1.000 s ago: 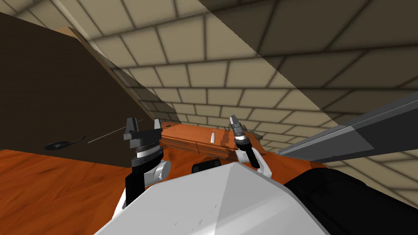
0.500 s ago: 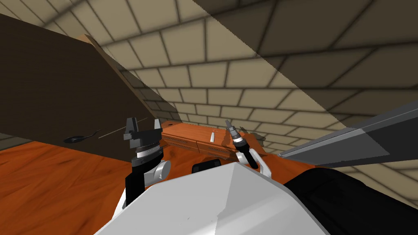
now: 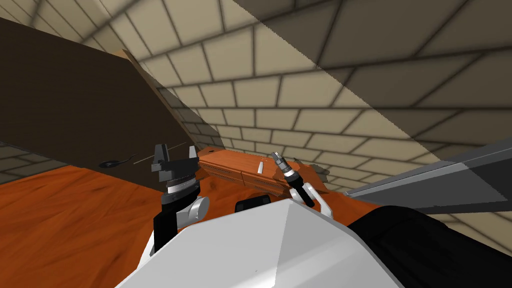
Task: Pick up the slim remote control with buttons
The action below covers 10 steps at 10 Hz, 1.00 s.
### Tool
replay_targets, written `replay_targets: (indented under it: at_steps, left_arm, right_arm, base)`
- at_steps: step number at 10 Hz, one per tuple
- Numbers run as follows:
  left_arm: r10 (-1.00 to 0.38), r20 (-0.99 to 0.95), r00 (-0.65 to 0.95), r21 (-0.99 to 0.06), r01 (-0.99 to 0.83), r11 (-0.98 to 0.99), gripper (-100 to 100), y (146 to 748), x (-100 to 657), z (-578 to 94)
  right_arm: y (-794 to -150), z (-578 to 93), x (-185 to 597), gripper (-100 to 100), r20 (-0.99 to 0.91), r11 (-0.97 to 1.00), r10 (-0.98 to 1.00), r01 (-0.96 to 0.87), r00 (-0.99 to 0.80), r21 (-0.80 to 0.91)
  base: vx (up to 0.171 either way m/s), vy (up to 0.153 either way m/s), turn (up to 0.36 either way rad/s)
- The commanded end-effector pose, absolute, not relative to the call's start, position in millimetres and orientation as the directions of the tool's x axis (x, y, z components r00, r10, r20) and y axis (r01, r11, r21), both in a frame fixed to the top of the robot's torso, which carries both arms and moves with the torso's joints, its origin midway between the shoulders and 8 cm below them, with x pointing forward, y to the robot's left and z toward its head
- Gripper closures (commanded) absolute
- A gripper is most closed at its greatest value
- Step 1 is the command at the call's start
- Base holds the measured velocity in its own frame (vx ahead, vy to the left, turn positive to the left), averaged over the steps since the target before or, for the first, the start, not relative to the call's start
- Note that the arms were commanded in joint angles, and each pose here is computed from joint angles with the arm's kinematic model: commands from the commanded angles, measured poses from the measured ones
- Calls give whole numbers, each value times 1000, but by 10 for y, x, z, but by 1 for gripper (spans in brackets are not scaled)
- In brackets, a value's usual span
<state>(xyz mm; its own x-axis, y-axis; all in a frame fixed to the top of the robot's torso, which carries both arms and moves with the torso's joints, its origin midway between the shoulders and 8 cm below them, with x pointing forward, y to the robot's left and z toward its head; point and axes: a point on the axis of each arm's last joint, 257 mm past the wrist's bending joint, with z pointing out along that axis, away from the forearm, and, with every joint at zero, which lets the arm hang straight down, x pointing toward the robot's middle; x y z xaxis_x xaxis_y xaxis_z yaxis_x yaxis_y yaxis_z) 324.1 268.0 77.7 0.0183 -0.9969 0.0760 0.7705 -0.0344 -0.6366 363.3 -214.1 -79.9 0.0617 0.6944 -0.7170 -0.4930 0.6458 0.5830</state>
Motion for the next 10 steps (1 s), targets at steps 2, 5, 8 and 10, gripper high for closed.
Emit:
replay_targets:
  at_steps: [2, 5, 8, 10]
  left_arm:
    - [-997, 76, 18, -637, 770, -35, 0, 2679, 3241, 777]
    - [-997, 76, 18, -637, 770, -34, 0, 2680, 3241, 777]
    - [-997, 76, 18, -637, 770, -34, 0, 2680, 3241, 777]
    - [-997, 76, 18, -637, 770, -34, 0, 2680, 3241, 777]
  right_arm:
    - [-2117, -1090, 3641, -100, -780, 693, 625, -473, 19, 544]
    - [-2081, -1579, 3627, -100, -857, 753, 512, -447, -63, 483]
    - [-2054, -1876, 3594, -100, -905, 795, 411, -444, -108, 414]
    - [-2060, -2154, 3549, -100, -932, 820, 328, -444, -152, 361]
  base:
    - [-28, -26, 118]
    - [-29, -29, 141]
    - [-21, -22, 129]
    - [-16, -17, 161]
